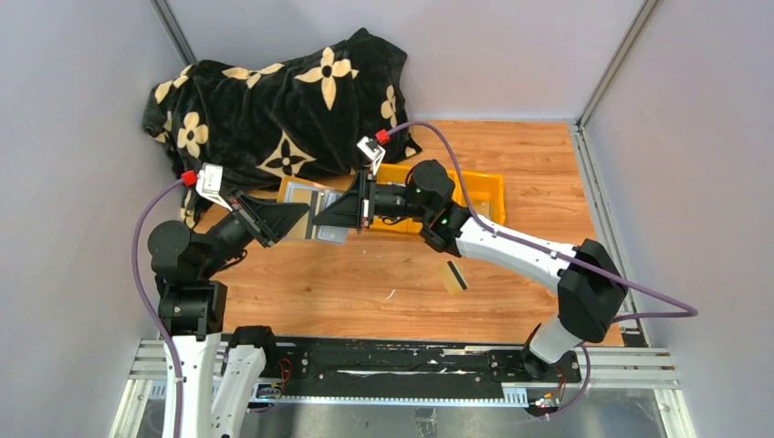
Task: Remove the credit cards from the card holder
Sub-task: Remove the credit card from the card holder.
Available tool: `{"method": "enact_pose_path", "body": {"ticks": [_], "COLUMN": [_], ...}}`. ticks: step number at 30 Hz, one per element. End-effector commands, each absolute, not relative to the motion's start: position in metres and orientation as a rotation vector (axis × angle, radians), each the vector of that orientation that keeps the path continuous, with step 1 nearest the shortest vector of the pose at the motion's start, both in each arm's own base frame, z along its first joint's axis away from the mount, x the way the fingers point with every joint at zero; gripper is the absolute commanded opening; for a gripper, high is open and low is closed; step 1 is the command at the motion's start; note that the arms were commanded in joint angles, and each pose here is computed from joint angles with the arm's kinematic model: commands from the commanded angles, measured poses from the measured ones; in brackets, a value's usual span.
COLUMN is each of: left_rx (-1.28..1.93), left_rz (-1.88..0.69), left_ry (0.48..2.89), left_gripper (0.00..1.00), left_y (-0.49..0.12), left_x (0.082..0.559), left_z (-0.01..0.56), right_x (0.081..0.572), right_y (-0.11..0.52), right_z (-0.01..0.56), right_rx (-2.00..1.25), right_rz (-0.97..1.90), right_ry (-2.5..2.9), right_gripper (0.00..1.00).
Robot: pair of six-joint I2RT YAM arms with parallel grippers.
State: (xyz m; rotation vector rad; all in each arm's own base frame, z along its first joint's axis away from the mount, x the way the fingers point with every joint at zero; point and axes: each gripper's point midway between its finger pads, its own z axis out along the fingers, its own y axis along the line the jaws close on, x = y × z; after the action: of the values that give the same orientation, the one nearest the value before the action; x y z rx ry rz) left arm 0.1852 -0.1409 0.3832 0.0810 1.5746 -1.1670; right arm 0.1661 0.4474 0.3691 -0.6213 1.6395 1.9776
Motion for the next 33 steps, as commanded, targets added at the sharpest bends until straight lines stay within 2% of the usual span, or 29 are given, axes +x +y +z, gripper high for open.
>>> {"method": "enact_pose_path", "body": {"ticks": [1,5,7,10,18,23,29,33], "left_rx": [0.179,0.18,0.178,0.184,0.192,0.197,0.197,0.2], "left_rz": [-1.239,-1.27,-1.295,-1.335,-1.385,-1.387,-1.382,-1.365], "left_ry": [1.55,1.55,1.545,1.54,1.516,1.506,1.502,1.506], "left_gripper": [0.12,0.31,0.35,0.33,0.17,0.14,0.15,0.31], "left_y": [-0.152,-0.154,-0.156,-0.158,-0.161,-0.161,-0.161,-0.16], "left_x": [0.166,0.164,0.164,0.161,0.155,0.153,0.152,0.153], "left_z": [0.393,0.393,0.394,0.397,0.407,0.412,0.414,0.413], "right_x": [0.161,0.159,0.157,0.155,0.155,0.154,0.153,0.153], "right_y": [0.446,0.438,0.436,0.432,0.424,0.42,0.415,0.414], "right_z": [0.393,0.395,0.394,0.39,0.376,0.373,0.372,0.369], "right_rx": [-0.583,-0.569,-0.569,-0.561,-0.527,-0.522,-0.511,-0.516], "right_rz": [2.09,2.124,2.141,2.158,2.157,2.151,2.14,2.122], "right_ry": [1.509,1.464,1.452,1.443,1.454,1.459,1.458,1.472], "right_gripper": [0.01,0.0,0.0,0.0,0.0,0.0,0.0,0.0]}}
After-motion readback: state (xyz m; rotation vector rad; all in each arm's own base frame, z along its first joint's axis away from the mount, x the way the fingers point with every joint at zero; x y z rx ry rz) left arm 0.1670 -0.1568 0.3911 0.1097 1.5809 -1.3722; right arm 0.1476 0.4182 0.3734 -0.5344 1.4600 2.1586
